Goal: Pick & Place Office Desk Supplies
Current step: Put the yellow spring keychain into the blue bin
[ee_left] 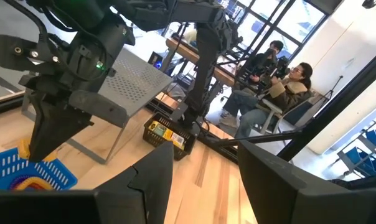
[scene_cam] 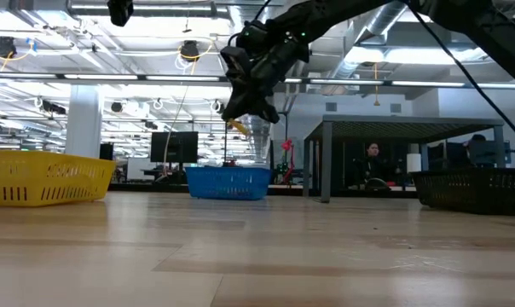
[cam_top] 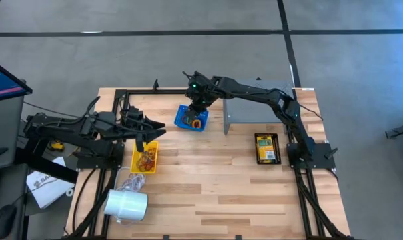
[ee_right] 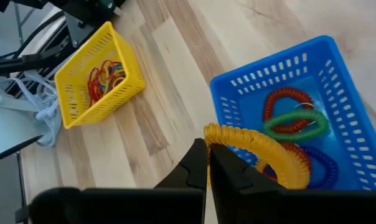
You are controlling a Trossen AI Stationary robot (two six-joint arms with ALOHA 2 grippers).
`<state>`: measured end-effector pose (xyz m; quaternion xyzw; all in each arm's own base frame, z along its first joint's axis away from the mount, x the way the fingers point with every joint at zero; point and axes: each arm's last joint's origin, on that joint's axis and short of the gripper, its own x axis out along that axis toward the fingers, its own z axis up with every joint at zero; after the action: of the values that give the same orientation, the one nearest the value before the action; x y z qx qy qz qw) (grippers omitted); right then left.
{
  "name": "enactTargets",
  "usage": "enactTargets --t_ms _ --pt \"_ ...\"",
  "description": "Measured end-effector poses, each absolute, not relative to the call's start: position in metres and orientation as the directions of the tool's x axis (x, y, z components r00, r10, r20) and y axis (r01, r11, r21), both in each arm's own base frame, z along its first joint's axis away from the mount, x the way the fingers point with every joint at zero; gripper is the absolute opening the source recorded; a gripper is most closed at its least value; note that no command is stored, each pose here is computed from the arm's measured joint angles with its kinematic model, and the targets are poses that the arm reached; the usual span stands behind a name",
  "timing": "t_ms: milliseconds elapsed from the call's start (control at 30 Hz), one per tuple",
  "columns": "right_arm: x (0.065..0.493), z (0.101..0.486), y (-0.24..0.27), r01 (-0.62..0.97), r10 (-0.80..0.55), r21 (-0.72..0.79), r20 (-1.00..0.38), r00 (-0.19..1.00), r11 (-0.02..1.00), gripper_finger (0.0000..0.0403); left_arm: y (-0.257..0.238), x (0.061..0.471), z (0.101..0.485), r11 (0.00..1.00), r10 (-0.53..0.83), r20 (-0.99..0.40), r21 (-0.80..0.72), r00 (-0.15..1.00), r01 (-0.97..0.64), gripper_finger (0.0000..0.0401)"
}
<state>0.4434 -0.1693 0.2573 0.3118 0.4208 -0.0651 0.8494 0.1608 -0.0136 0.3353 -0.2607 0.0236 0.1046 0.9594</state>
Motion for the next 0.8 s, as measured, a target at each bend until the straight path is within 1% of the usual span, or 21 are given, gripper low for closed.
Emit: enactTargets --t_ms 800 --pt "0.4419 0.2562 -0.1691 0.384 0.153 0.471 -0.767 0.624 0.794 0.0005 -0.0136 0.1608 0.3353 0.842 0.188 -0.100 -0.495 0.977 -0.213 0.0172"
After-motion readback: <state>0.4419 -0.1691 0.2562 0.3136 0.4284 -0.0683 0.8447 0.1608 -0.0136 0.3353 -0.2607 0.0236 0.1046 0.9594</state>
